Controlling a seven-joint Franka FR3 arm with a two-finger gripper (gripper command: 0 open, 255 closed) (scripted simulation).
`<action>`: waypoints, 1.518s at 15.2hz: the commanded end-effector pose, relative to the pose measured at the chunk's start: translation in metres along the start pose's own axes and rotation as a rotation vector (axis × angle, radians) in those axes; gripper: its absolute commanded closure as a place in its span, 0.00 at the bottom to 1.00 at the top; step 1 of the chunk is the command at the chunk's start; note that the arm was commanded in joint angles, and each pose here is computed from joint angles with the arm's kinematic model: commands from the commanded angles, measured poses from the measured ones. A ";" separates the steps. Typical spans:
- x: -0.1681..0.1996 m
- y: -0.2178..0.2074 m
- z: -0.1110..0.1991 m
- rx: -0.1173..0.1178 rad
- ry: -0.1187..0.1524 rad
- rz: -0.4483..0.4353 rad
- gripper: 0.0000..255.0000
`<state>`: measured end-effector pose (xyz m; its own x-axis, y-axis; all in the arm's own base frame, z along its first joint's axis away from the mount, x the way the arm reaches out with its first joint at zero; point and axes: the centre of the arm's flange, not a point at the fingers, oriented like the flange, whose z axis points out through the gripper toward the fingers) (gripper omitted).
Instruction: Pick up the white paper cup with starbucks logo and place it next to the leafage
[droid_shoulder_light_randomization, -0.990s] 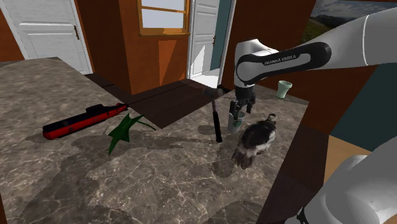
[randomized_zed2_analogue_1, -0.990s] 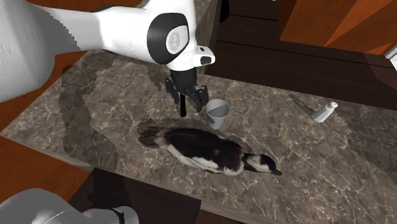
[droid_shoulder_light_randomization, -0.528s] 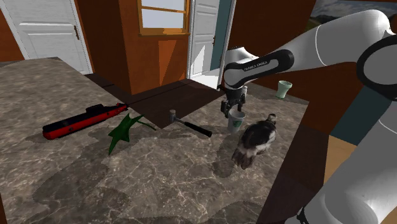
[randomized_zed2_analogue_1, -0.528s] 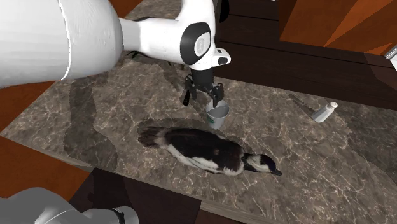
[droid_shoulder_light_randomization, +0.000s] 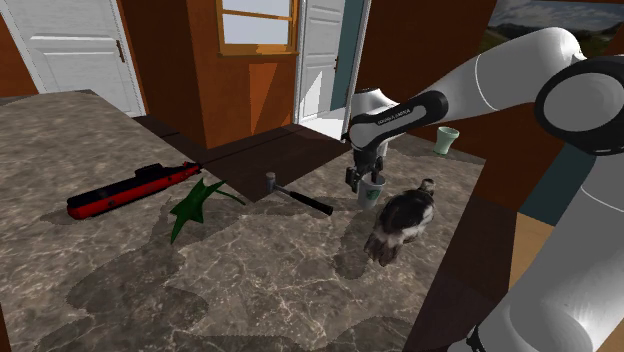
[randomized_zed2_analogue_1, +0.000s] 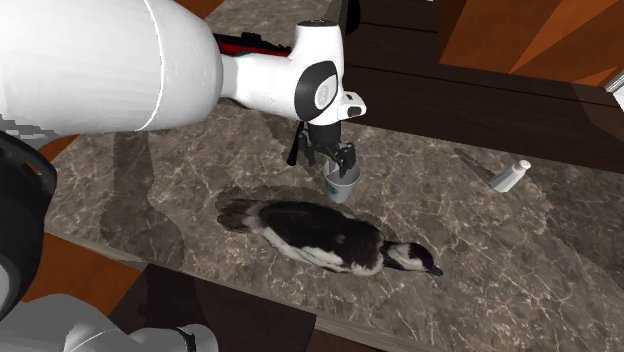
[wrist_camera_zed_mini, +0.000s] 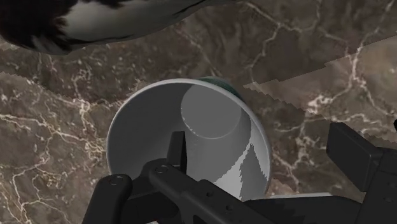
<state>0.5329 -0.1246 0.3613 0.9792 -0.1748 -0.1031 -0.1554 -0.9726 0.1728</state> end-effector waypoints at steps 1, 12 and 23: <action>0.000 0.000 0.004 0.000 0.000 0.000 0.00; 0.000 0.000 0.004 0.000 0.000 0.000 1.00; -0.003 0.005 -0.021 0.000 0.000 0.000 1.00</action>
<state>0.5333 -0.1254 0.3776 0.9793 -0.1747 -0.1026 -0.1555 -0.9726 0.1728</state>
